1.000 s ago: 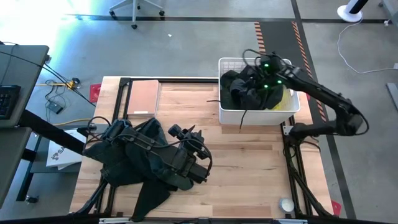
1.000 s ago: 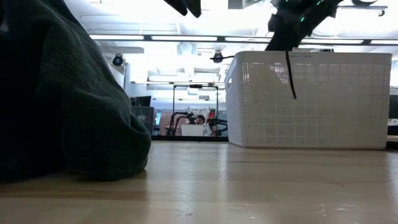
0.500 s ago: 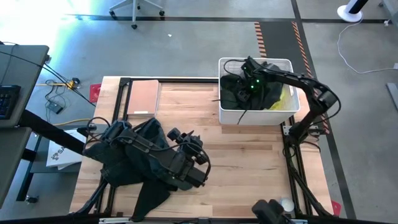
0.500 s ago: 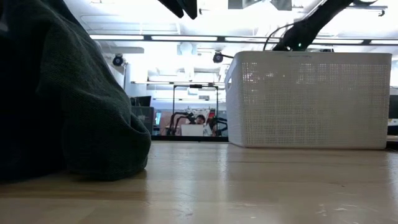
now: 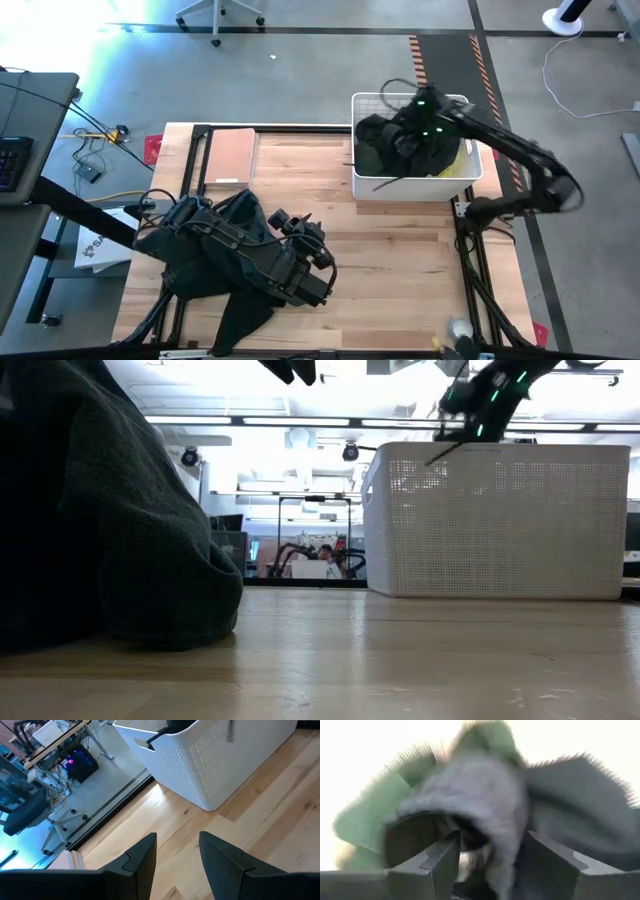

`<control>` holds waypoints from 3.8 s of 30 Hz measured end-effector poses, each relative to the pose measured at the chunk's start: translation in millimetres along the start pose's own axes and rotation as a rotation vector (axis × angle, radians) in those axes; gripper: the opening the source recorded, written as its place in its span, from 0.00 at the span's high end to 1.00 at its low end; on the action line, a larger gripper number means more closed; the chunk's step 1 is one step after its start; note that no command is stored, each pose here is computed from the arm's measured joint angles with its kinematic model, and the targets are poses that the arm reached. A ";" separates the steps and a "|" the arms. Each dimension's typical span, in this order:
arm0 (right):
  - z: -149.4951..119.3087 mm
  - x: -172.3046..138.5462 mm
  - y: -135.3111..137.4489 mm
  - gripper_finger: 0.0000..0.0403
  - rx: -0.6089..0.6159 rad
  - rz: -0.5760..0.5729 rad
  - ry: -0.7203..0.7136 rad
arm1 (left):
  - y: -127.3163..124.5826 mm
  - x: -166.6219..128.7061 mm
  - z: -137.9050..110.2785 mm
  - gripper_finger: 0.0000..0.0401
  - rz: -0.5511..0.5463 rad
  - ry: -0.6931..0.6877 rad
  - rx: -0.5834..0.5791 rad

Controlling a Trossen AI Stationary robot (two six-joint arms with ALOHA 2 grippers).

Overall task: Sort clothes
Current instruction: Put the black short pants into the white laundry bin, then put the dark blue jeans into the white laundry bin

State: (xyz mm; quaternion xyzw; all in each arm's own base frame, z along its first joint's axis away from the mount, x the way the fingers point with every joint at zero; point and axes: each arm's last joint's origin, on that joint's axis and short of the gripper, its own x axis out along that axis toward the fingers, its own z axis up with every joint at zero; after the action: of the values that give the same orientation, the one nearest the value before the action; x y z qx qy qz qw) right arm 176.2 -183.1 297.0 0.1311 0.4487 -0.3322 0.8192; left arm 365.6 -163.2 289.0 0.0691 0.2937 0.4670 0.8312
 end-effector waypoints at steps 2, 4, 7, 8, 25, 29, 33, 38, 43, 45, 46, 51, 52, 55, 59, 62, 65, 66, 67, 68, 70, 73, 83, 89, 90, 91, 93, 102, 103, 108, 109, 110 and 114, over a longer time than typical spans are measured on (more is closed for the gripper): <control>0.4 -31.6 8.7 0.45 -0.023 0.019 -0.145 | 0.2 -0.1 0.0 0.64 -0.003 0.006 0.009; -1.8 -60.1 20.0 0.45 -0.054 0.064 -0.279 | 0.6 0.9 0.3 0.64 -0.007 0.025 0.012; -9.2 -96.8 38.1 0.45 -0.078 0.170 -0.443 | 5.4 0.0 3.1 0.64 -0.030 0.073 0.028; -12.8 -106.4 43.8 0.45 -0.081 0.204 -0.478 | 8.3 -1.3 4.5 0.64 -0.050 0.107 0.042; -68.7 -95.4 137.6 0.45 -0.248 0.510 -0.559 | 97.4 -72.9 32.5 0.64 -0.482 0.474 -0.138; -99.1 -58.1 156.3 0.45 -0.220 0.588 -0.547 | 102.1 -72.0 27.7 0.64 -0.491 0.546 -0.171; -128.2 -36.3 168.9 0.45 -0.213 0.675 -0.546 | 109.7 -64.2 6.0 0.68 -0.446 0.675 -0.175; -142.5 -45.8 183.1 0.45 -0.305 0.759 -0.623 | 124.1 -48.7 -30.7 0.74 -0.321 0.749 -0.175; -144.9 -64.9 193.0 0.45 -0.396 0.775 -0.743 | 133.9 -32.6 -59.6 0.78 -0.174 0.696 -0.215; -146.0 -66.7 194.3 0.45 -0.413 0.779 -0.757 | 135.4 -25.0 -68.5 0.76 -0.138 0.753 -0.209; -146.2 -66.7 194.5 0.45 -0.414 0.779 -0.756 | 135.9 -22.0 -73.0 0.74 -0.128 0.793 -0.199; -146.5 -66.1 194.4 0.45 -0.390 0.781 -0.741 | 130.3 -8.5 -93.1 0.59 -0.101 0.923 -0.183; -146.4 -66.2 194.4 0.45 -0.383 0.784 -0.739 | 127.9 -6.1 -96.2 0.55 -0.115 0.939 -0.183; -146.6 -66.1 194.3 0.45 -0.370 0.789 -0.730 | 118.1 2.2 -105.3 0.47 -0.189 0.974 -0.186; -146.6 -66.0 194.3 0.45 -0.368 0.790 -0.728 | 105.6 15.7 -122.3 0.43 -0.280 1.033 -0.210; -146.8 -65.8 194.3 0.45 -0.364 0.791 -0.723 | 96.3 26.1 -138.2 0.43 -0.339 1.044 -0.255; -147.3 -65.3 194.3 0.45 -0.366 0.790 -0.717 | 85.2 35.5 -152.9 0.43 -0.429 1.022 -0.321; -147.4 -65.2 194.3 0.45 -0.368 0.790 -0.715 | 81.4 38.3 -157.1 0.44 -0.459 1.008 -0.344; -147.4 -65.1 194.3 0.45 -0.369 0.790 -0.715 | 77.4 40.8 -160.6 0.45 -0.484 0.993 -0.369; -147.5 -65.1 194.3 0.45 -0.369 0.790 -0.714 | 73.7 43.2 -164.1 0.46 -0.500 0.982 -0.393; -147.5 -65.1 194.3 0.45 -0.369 0.790 -0.714 | 67.2 47.8 -171.2 0.49 -0.514 0.965 -0.420; -147.5 -65.1 194.3 0.45 -0.369 0.790 -0.714 | 56.7 53.3 -177.2 0.55 -0.517 0.926 -0.425; -147.5 -64.9 194.1 0.45 -0.350 0.790 -0.706 | 25.7 69.9 -161.3 0.76 -0.654 0.542 -0.550; -146.7 -64.4 193.3 0.45 -0.312 0.759 -0.708 | 19.1 74.6 -134.5 0.90 -0.761 0.291 -0.622; -146.7 -64.4 193.3 0.45 -0.311 0.758 -0.708 | 18.2 74.7 -129.6 0.93 -0.786 0.250 -0.628; -146.7 -64.4 193.3 0.45 -0.311 0.759 -0.708 | 17.5 74.4 -124.1 0.95 -0.812 0.202 -0.632; -146.7 -64.3 193.3 0.45 -0.311 0.758 -0.708 | 16.4 72.0 -113.6 0.98 -0.865 0.102 -0.631; -148.7 -56.1 200.0 0.45 -0.311 0.747 -0.661 | 14.2 54.5 -73.0 0.99 -0.952 -0.207 -0.526; -149.1 -54.2 201.5 0.45 -0.316 0.743 -0.653 | 13.5 51.2 -69.7 0.99 -0.956 -0.228 -0.505; -151.9 -45.9 208.1 0.45 -0.346 0.733 -0.612 | 15.1 25.2 -54.8 0.99 -0.961 -0.325 -0.358; -152.4 -44.7 209.3 0.45 -0.355 0.739 -0.604 | 16.8 18.6 -52.5 0.99 -0.946 -0.336 -0.334; -153.0 -44.0 210.2 0.45 -0.364 0.751 -0.596 | 19.0 11.6 -50.7 1.00 -0.924 -0.345 -0.307; -153.8 -44.5 210.9 0.45 -0.381 0.789 -0.583 | 31.7 -16.4 -49.5 1.00 -0.834 -0.365 -0.214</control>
State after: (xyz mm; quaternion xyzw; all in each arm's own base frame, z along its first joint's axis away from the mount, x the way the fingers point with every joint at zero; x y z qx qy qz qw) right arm 199.4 71.8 229.4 0.0410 0.1713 0.0662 0.9821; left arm 308.5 -167.0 267.8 -0.0600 0.0954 0.1011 0.9885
